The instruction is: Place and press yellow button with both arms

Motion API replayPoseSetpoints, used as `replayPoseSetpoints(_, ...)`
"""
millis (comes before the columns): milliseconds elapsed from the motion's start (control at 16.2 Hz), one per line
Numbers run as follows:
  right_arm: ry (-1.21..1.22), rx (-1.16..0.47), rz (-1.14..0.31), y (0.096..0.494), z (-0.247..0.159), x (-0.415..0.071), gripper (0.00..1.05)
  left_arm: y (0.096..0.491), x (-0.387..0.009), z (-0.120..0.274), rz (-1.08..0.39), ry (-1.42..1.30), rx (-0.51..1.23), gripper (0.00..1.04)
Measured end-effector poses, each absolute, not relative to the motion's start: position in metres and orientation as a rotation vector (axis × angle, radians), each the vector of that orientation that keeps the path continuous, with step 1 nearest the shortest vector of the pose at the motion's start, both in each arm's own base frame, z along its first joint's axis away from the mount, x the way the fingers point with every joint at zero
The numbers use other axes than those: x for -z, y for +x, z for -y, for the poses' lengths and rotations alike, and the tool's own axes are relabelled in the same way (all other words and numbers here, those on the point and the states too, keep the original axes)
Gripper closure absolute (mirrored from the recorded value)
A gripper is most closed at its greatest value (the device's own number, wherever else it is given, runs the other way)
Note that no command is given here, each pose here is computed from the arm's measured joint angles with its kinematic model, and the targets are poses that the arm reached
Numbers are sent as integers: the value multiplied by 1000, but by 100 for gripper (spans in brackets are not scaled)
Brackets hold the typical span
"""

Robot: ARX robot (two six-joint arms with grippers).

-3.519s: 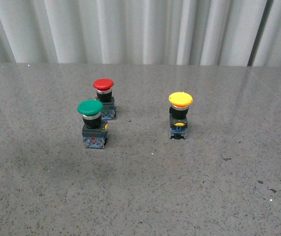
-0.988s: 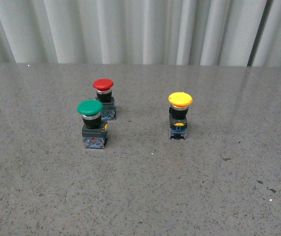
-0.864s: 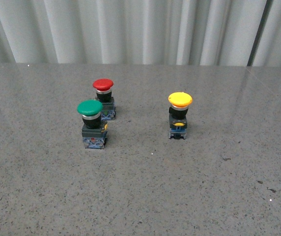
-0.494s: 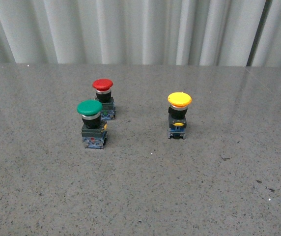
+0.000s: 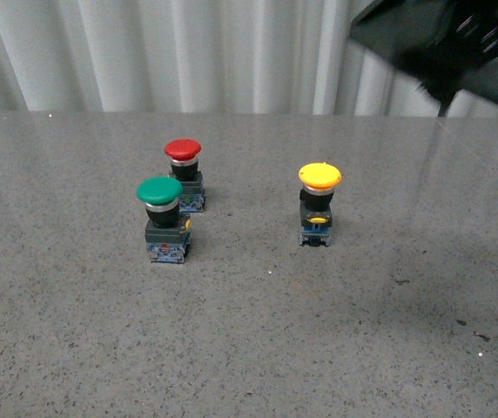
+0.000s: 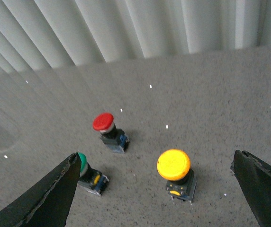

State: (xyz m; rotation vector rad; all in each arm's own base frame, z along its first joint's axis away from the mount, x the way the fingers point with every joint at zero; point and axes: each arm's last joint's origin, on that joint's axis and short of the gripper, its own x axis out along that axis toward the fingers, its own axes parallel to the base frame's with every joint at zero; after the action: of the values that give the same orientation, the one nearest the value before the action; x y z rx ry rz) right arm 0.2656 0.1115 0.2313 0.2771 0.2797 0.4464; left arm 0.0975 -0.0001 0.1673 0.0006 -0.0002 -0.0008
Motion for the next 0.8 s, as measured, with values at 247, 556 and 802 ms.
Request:
replayPoseSetpoints(247,195,-455,-401,291,-142,-199,20,97,-167,0,0,1,1,7)
replayPoseSetpoints(556,120,-441,-416,313,-159,-192,74,97,-167,0,0,1,0,7)
replayPoseSetpoints(802,96,-429,-394,325,-165,-196,103,97,-167,0,0,1,1,7)
